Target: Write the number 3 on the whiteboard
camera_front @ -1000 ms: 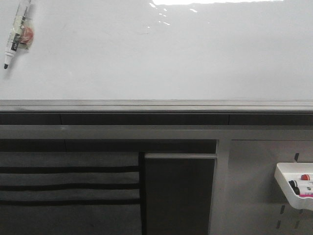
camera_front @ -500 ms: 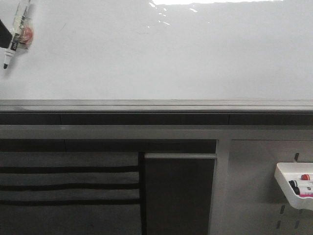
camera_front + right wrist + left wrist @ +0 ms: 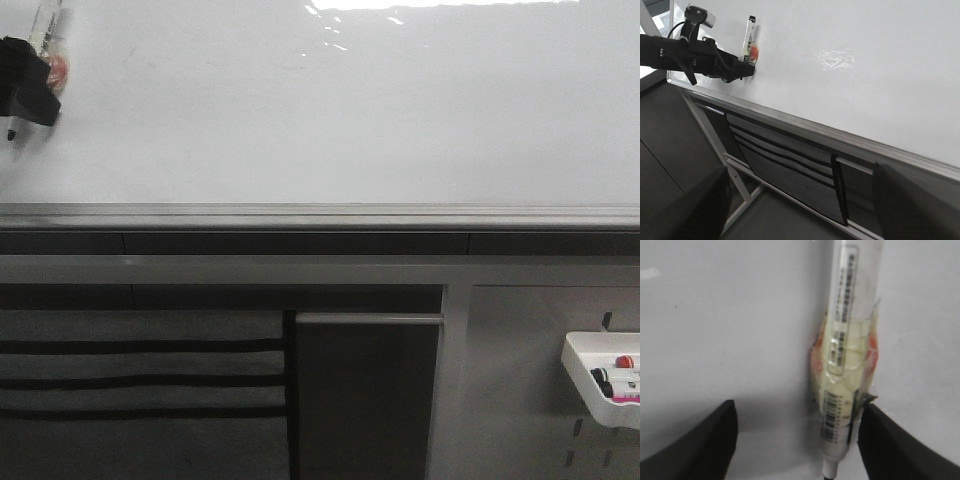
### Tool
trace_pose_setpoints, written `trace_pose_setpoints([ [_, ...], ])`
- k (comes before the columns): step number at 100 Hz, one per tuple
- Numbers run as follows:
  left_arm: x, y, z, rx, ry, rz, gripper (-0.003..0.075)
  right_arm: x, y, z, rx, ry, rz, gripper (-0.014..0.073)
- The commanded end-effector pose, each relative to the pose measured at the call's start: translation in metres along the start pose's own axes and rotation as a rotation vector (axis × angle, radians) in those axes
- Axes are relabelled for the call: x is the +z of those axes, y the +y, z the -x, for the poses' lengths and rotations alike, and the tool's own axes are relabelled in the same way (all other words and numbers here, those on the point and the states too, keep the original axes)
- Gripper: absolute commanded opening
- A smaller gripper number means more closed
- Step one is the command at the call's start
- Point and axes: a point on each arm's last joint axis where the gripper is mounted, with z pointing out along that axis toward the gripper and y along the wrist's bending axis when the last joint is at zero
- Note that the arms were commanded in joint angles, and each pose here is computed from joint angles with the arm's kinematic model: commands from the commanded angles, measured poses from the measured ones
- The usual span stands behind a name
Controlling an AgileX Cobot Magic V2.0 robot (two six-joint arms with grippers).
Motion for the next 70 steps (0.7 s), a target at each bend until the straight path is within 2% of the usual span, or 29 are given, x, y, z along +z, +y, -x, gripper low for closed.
trace_pose_setpoints([
  [1,-0.008,0.000,0.024,0.004,-0.145,0.018,0.0365,-0.001,-0.001,0.014,0.014,-0.072,-0.015,0.0519],
  [18,-0.007,-0.008,0.027,0.024,-0.177,0.002,0.0200,-0.001,-0.001,0.014,0.013,-0.071,-0.016,0.0519],
  [34,-0.007,-0.008,0.027,0.034,-0.177,0.003,0.0096,-0.001,-0.001,0.014,0.012,-0.072,-0.018,0.0519],
  [53,-0.012,-0.008,0.025,0.039,-0.142,-0.007,0.0001,0.006,-0.005,0.017,0.046,-0.034,-0.006,0.0519],
  [70,-0.033,-0.009,0.026,0.072,-0.054,-0.029,-0.0018,0.032,-0.021,0.031,0.117,0.142,0.036,0.0510],
])
